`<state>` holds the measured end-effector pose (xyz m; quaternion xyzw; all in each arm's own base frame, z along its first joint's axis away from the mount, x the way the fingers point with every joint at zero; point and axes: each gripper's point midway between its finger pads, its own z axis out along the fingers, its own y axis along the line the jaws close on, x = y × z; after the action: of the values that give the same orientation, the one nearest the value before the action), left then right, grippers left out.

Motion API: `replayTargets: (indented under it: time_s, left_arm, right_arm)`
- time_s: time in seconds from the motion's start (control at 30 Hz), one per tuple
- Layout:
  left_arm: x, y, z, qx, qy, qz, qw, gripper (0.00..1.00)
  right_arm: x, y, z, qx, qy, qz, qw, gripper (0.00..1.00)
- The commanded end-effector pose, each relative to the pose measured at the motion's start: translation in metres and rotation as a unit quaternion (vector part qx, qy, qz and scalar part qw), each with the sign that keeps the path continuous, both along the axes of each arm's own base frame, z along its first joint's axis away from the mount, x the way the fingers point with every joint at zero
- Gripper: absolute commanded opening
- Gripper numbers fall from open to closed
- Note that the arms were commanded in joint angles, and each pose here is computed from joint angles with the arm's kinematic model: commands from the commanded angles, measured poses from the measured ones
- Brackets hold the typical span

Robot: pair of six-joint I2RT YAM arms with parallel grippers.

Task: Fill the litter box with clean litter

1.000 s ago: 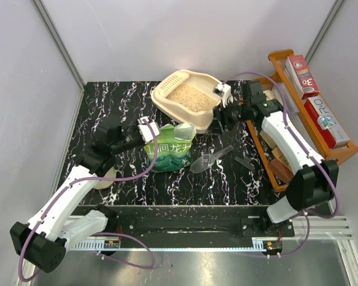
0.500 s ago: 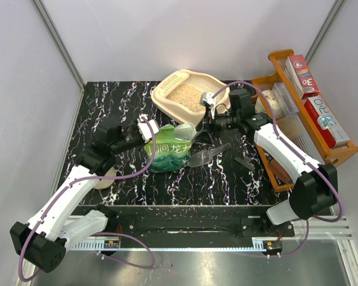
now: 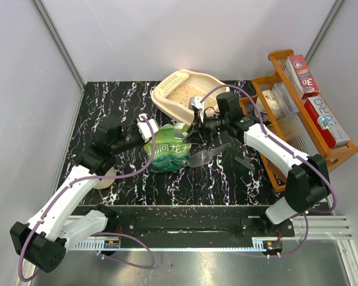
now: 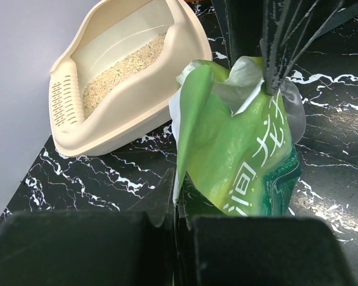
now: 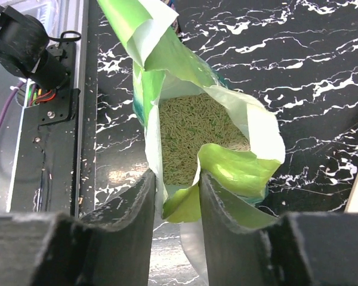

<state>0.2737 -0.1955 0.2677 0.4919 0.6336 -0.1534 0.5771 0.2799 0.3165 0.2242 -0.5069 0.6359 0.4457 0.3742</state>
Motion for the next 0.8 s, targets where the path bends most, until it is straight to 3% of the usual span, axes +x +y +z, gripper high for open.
replayTargets:
  time_s: [0.0, 0.1, 0.23, 0.33, 0.4, 0.5, 0.63, 0.7, 0.73, 0.77]
  left_arm:
    - [0.006, 0.000, 0.041, -0.030, -0.052, 0.011, 0.998, 0.01]
    - [0.006, 0.001, 0.050, -0.039, -0.049, 0.018, 0.998, 0.01]
    - [0.003, 0.004, 0.076, -0.056, -0.047, 0.025, 0.997, 0.01]
    - [-0.007, 0.002, 0.102, -0.065, -0.054, 0.008, 0.996, 0.09]
    - [-0.015, 0.001, 0.130, -0.084, -0.070, -0.003, 0.994, 0.19]
    - [-0.012, 0.003, 0.163, -0.114, -0.097, 0.009, 0.989, 0.22]
    - [0.011, -0.001, 0.167, -0.122, -0.108, 0.024, 0.986, 0.30]
    - [0.043, 0.004, 0.143, -0.112, -0.079, 0.076, 0.988, 0.24]
    - [0.057, 0.012, 0.133, -0.107, -0.068, 0.100, 0.987, 0.14]
    - [0.068, 0.015, 0.121, -0.099, -0.053, 0.114, 0.987, 0.11]
  right_arm:
    - [0.005, 0.007, 0.012, 0.019, -0.033, -0.004, 0.999, 0.32]
    - [0.003, 0.007, 0.007, 0.016, -0.028, -0.002, 0.999, 0.19]
    - [0.002, 0.007, 0.006, 0.017, -0.022, -0.001, 1.000, 0.18]
    - [0.004, 0.007, 0.004, 0.014, -0.022, -0.006, 1.000, 0.08]
    - [0.007, 0.007, 0.002, 0.009, -0.026, -0.012, 1.000, 0.07]
    - [0.010, 0.006, 0.000, 0.006, -0.029, -0.015, 0.999, 0.06]
    - [0.012, 0.009, 0.001, 0.007, -0.025, -0.015, 1.000, 0.04]
    - [0.013, 0.009, 0.002, 0.008, -0.027, -0.015, 0.999, 0.04]
    - [0.014, 0.009, 0.002, 0.007, -0.031, -0.015, 0.999, 0.04]
    - [0.015, 0.009, 0.003, 0.006, -0.033, -0.017, 0.999, 0.04]
